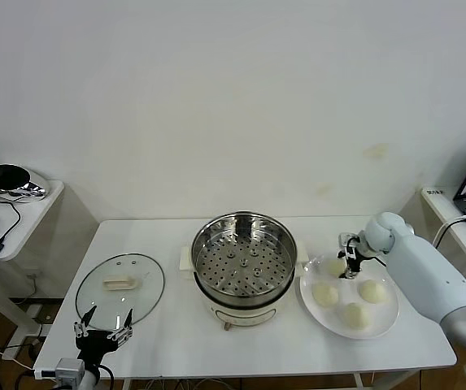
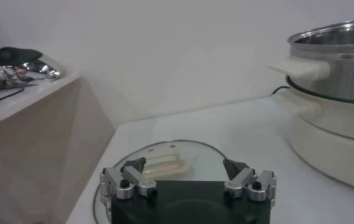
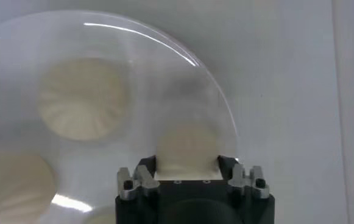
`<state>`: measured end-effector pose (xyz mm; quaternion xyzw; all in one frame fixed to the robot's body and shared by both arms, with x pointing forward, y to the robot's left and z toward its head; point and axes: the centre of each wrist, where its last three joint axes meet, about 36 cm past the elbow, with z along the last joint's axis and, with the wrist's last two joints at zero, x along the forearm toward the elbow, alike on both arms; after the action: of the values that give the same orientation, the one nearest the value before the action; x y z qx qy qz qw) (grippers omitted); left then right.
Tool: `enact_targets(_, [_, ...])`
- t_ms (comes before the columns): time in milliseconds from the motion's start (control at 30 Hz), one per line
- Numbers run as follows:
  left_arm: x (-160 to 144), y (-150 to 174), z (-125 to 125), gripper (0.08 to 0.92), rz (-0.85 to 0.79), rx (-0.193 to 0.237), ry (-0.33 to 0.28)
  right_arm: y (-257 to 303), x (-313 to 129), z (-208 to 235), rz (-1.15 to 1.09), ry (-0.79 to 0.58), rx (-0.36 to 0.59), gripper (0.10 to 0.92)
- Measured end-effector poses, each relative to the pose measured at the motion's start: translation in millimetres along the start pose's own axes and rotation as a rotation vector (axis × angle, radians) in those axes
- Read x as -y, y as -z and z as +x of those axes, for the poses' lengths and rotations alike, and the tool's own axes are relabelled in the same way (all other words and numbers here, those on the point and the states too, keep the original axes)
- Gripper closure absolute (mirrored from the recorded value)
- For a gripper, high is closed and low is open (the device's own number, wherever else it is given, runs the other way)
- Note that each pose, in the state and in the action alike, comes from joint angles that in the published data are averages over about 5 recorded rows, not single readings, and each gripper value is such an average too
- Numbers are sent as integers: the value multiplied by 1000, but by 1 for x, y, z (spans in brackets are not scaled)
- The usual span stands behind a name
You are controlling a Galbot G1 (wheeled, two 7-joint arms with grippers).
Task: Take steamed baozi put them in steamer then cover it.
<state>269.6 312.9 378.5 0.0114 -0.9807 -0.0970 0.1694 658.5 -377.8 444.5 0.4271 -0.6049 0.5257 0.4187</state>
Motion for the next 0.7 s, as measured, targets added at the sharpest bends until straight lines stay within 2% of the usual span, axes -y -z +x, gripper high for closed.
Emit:
enact_targets(267, [3, 2, -1, 177, 0, 6, -5, 7, 16, 34, 5, -26, 31, 411])
enact_targets(700, [7, 12, -3, 177, -6, 33, -14, 73, 86, 139, 105, -68, 147, 411])
